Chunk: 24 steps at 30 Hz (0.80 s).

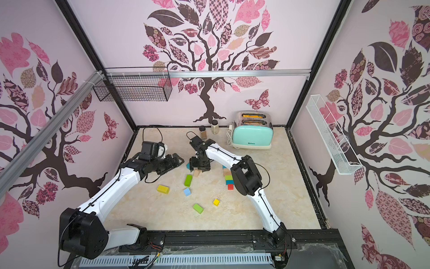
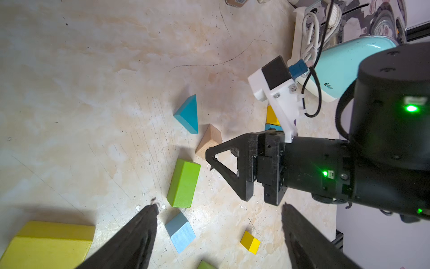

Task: Assemble a carrot with building blocks
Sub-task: Pick up the building block from the center of the board.

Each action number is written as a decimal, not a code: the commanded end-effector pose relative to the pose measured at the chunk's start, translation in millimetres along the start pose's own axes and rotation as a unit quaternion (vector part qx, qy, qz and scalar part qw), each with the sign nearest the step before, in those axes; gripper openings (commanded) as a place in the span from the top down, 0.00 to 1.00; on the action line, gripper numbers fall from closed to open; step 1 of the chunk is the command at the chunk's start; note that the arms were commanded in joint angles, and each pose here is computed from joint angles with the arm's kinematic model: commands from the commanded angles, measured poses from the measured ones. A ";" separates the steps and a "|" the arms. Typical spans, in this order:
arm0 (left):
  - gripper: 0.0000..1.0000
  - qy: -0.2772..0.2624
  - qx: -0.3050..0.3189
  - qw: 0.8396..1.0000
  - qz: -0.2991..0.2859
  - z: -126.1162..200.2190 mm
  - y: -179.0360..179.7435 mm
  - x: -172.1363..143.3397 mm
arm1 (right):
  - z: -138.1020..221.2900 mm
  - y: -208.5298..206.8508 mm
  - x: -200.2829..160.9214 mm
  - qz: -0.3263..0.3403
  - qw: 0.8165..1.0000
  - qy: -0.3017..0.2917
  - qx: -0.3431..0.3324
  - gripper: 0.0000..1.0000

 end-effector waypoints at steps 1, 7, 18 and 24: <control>0.12 0.005 0.007 1.000 -0.008 3.0 5.0 -6.2 | 2.3 -7.8 5.0 -0.006 0.999 -0.007 -0.039 0.28; 0.12 0.003 0.010 1.000 -0.014 7.7 6.0 -8.3 | -4.7 -4.4 13.0 -0.022 0.999 -0.015 -0.027 0.30; 0.12 -0.001 0.016 1.000 -0.020 10.0 8.7 -10.2 | -15.4 0.5 17.8 -0.047 0.999 -0.005 -0.010 0.35; 0.12 -0.001 0.018 1.000 -0.022 9.1 9.5 -9.5 | -13.9 -0.8 14.3 -0.048 0.999 0.004 -0.019 0.40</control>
Point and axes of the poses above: each gripper's point midway between its finger pads, its own z axis back along the fingers, its own y axis along the line the jaws close on, x = y × z, the point moved 7 cm from there along z, back along the fingers, and after that the axes turned 9 degrees about z, right-handed, at the moved point
